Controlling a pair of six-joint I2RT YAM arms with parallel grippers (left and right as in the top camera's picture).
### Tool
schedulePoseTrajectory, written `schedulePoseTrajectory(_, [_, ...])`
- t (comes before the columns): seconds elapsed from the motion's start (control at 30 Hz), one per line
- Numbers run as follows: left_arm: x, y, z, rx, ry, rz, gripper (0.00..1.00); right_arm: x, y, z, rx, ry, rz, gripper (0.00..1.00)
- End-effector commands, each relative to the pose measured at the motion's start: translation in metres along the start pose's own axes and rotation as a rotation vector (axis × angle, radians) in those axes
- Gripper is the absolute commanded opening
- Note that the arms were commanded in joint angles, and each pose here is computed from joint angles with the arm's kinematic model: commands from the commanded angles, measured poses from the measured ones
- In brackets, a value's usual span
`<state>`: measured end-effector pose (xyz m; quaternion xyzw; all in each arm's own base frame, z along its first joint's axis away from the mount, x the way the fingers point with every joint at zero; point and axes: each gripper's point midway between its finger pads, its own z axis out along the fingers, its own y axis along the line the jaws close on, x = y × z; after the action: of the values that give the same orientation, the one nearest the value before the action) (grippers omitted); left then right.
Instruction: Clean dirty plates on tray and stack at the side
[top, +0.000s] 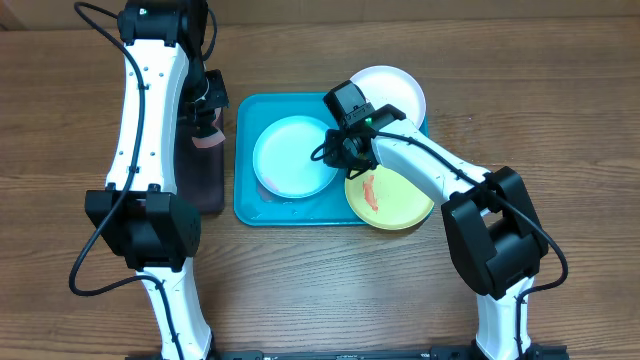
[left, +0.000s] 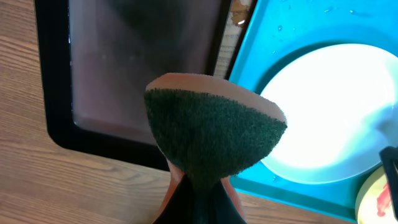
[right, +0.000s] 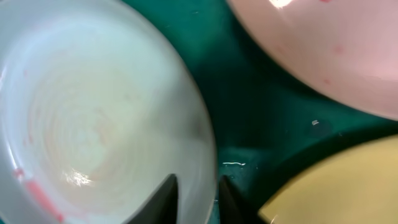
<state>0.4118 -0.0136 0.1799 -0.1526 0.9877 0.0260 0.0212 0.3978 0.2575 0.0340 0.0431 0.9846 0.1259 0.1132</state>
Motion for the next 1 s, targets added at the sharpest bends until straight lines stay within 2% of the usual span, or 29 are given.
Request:
schedulePoseTrajectory(0.0, [0.000,-0.003,-0.005,0.013,-0.011,0.015,0.04,-0.006,0.011,-0.010,-0.054,0.001,-0.005,0.36])
schedulePoseTrajectory(0.17, [0.000,-0.004,-0.005,0.014,-0.011,0.011,0.04,-0.031,0.023,-0.035,-0.103,-0.049,-0.099,0.47])
schedulePoseTrajectory(0.3, [-0.001,-0.004,-0.005,0.014,-0.012,0.011,0.04,-0.044,0.025,-0.038,-0.108,-0.100,-0.368,0.51])
schedulePoseTrajectory(0.47, [-0.001,-0.004,-0.005,0.015,-0.014,0.010,0.04,-0.038,0.015,-0.015,-0.077,-0.064,-0.638,0.55])
schedulePoseTrajectory(0.57, [-0.001,-0.004,-0.005,0.015,-0.014,0.008,0.04,-0.034,0.011,-0.001,-0.070,-0.042,-0.679,0.52])
schedulePoseTrajectory(0.97, [-0.001,-0.004,-0.005,0.015,-0.014,0.008,0.04,-0.040,0.011,0.019,-0.072,-0.058,-0.663,0.46])
